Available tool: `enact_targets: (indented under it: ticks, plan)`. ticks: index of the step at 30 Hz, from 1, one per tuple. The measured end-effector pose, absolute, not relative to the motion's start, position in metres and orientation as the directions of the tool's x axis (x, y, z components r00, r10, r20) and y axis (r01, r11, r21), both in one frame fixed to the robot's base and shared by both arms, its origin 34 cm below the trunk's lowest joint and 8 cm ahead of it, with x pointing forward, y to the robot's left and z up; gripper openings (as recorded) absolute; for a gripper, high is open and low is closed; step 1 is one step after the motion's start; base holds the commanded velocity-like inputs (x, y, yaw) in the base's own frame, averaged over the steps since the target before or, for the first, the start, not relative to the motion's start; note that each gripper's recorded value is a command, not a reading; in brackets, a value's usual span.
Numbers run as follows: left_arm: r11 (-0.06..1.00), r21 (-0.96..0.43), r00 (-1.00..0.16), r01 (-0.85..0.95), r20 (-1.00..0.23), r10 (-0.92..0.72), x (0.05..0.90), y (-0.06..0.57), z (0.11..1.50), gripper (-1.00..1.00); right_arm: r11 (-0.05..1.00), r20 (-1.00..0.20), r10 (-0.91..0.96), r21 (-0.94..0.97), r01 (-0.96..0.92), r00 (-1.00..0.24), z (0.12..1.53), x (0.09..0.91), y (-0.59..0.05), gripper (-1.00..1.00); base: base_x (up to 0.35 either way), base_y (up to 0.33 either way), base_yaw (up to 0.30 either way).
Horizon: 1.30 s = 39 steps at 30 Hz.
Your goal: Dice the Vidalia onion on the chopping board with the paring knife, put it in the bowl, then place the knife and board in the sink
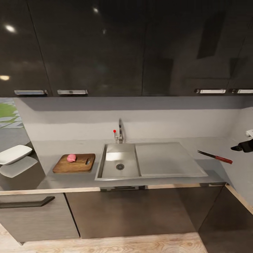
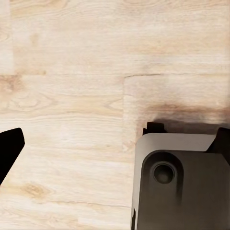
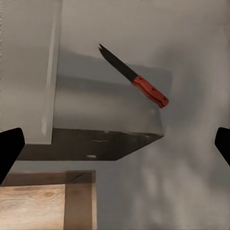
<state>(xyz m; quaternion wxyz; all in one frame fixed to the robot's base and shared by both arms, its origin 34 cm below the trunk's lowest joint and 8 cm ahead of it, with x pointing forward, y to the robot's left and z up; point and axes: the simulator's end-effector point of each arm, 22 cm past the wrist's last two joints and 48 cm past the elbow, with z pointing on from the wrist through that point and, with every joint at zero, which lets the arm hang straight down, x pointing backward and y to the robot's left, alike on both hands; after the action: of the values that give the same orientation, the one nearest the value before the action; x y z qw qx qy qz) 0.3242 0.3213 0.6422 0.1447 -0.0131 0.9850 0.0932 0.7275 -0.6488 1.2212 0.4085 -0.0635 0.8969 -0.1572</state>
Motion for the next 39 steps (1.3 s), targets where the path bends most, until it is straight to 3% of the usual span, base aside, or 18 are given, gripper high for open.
enact_targets:
  ticks: [14, 39]
  plan:
    - [0.983, 0.179, -0.958, -0.052, -0.288, 0.002, 0.324, 0.32, 0.642, 1.0, 0.952, -0.699, -0.222, -0.306, 0.004, -0.68, 1.203, 0.726, -0.644, 1.0, 0.023, -0.033, -0.001]
    - [0.983, 0.178, -0.958, -0.053, -0.288, 0.001, 0.324, 0.32, 0.642, 1.0, 0.954, -0.666, -0.191, -0.299, 0.023, -0.721, 1.175, 0.718, -0.651, 1.0, 0.209, -0.187, 0.0]
